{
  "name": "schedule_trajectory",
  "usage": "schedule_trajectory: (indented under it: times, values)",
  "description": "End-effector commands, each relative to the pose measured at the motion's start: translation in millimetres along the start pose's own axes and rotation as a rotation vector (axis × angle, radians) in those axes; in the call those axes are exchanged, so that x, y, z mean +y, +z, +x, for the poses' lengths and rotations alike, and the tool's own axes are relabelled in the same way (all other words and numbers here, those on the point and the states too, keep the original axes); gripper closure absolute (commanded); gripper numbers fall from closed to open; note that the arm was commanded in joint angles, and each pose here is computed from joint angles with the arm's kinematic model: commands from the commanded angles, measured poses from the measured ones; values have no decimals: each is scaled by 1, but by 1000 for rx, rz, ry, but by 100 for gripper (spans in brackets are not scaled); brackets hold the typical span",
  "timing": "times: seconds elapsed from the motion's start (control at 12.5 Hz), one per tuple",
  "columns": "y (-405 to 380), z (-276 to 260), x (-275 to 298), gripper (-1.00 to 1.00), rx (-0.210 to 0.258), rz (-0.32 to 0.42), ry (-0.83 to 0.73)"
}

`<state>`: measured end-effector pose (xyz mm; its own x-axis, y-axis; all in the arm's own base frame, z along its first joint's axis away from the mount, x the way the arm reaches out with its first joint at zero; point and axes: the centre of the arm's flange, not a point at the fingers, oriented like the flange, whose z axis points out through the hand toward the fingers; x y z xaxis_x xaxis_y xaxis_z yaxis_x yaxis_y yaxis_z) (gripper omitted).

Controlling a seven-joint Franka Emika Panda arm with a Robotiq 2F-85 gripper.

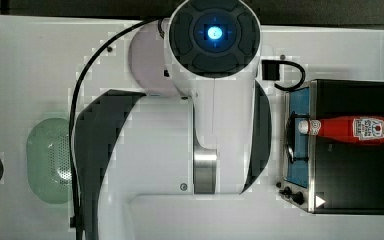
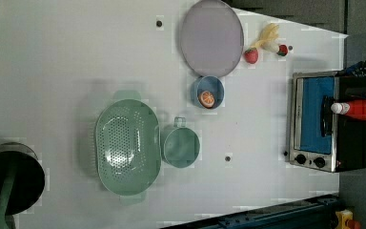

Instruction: Pick Ketchup from oven and place it on table.

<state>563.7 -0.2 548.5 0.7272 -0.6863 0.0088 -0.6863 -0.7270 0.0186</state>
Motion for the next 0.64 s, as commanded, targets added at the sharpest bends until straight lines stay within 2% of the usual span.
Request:
schedule_trajectory:
  times: [0.08, 0.24, 0.64]
  values:
    - [-94, -70, 115, -59, -36, 19, 102]
    - [-93, -68, 116, -99, -38, 18, 106]
    - [-77, -17, 155, -100, -46, 47, 226]
